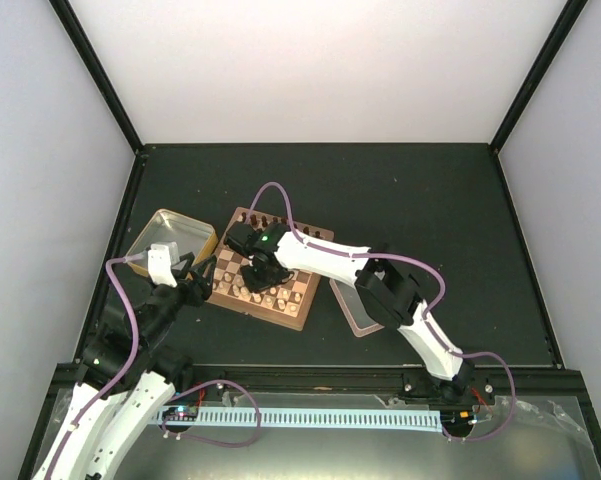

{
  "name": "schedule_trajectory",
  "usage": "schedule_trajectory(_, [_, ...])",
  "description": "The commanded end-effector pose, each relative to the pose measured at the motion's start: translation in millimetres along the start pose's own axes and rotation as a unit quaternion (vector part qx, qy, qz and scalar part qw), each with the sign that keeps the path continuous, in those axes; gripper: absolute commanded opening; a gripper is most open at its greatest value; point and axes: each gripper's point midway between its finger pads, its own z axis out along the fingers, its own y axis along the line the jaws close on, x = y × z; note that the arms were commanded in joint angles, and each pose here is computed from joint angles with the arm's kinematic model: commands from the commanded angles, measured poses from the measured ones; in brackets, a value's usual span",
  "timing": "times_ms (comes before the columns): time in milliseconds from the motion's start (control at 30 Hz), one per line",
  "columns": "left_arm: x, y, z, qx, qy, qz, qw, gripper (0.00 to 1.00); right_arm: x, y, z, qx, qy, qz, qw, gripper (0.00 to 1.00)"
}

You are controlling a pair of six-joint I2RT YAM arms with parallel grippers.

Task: Set up the chess pieces on the board
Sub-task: Place the chess piece on the chessboard, then reset both arms

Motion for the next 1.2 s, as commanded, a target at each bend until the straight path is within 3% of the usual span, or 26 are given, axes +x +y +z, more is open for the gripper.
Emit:
schedule_trajectory(0, [-3.4,3.2,-1.9,-0.009,-0.009,0.006,1.000,0.61,0.7,1.6,3.2,0.005,0.005,-0.007,1.000,0.18])
schedule_trajectory(300, [-3.8,2.4,-1.4,-0.007,-0.008,0.006,1.000,0.62,-10.3,1.8,-14.7,0.008,-0.026,-0.003,1.000,0.21])
schedule_trajectory(767, [-11.9,-4.3,-7.9,0.003,-0.008,0.003,1.000,0.64,-34.4,-9.6,-103.1,-0.001,-0.156,0.037,0.987,0.34])
schedule_trajectory(1033, [-27.5,-20.4,-19.0,0.032,-0.013,0.024,0.999,0.74,4.1,-81.5,-169.9,0.041,-0.280,0.067,0.957,0.55])
schedule_trajectory(1167, [-39.8,-24.4,-26.7,0.033,-0.026,0.041,0.998,0.89,36.8,-132.6,-224.7,0.077,-0.360,0.095,0.925,0.64])
